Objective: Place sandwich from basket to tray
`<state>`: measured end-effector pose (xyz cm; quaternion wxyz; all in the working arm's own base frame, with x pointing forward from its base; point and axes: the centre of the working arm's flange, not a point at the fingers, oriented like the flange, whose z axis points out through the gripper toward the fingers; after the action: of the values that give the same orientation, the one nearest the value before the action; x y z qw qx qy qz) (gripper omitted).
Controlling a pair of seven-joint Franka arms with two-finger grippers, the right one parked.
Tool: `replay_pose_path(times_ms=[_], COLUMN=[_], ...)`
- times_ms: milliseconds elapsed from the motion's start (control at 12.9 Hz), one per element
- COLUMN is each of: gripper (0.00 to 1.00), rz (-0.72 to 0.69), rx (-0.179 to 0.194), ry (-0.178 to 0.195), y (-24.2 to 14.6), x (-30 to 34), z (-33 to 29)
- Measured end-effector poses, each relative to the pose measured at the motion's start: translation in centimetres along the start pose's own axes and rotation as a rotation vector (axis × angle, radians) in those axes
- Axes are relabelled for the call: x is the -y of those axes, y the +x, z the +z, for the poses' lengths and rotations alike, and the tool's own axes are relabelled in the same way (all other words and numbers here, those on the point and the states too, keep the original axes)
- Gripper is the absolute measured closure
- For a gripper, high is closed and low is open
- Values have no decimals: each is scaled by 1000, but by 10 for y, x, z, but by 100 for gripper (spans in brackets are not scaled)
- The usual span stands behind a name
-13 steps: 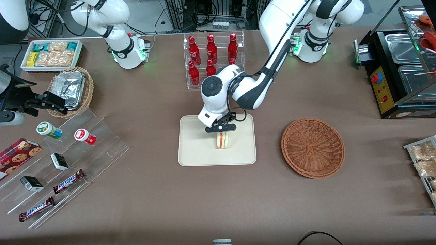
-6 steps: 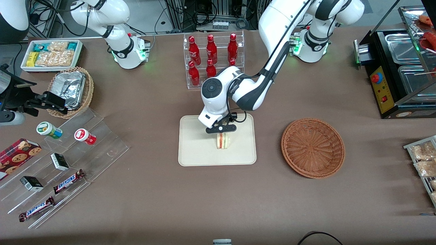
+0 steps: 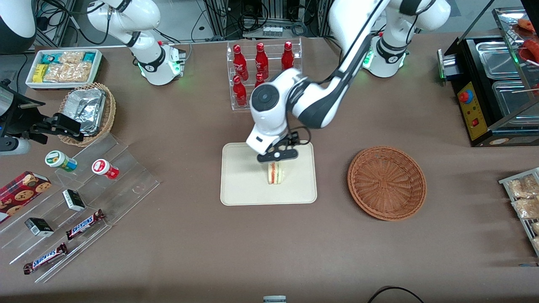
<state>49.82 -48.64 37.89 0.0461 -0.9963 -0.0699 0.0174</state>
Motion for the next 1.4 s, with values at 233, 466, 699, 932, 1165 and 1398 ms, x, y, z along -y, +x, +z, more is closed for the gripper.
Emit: replay_pose_path(times_ms=[233, 466, 699, 932, 1165, 1398], gripper=[1, 0, 0, 0, 0, 0], rz=[-94, -146, -76, -17, 21, 22], rx=[27, 59, 96, 111, 124, 134], ry=[11, 26, 17, -13, -33, -49], y=[20, 22, 39, 58, 65, 75], x=[82, 172, 281, 375, 438, 487], z=[-99, -178, -219, -225, -221, -214])
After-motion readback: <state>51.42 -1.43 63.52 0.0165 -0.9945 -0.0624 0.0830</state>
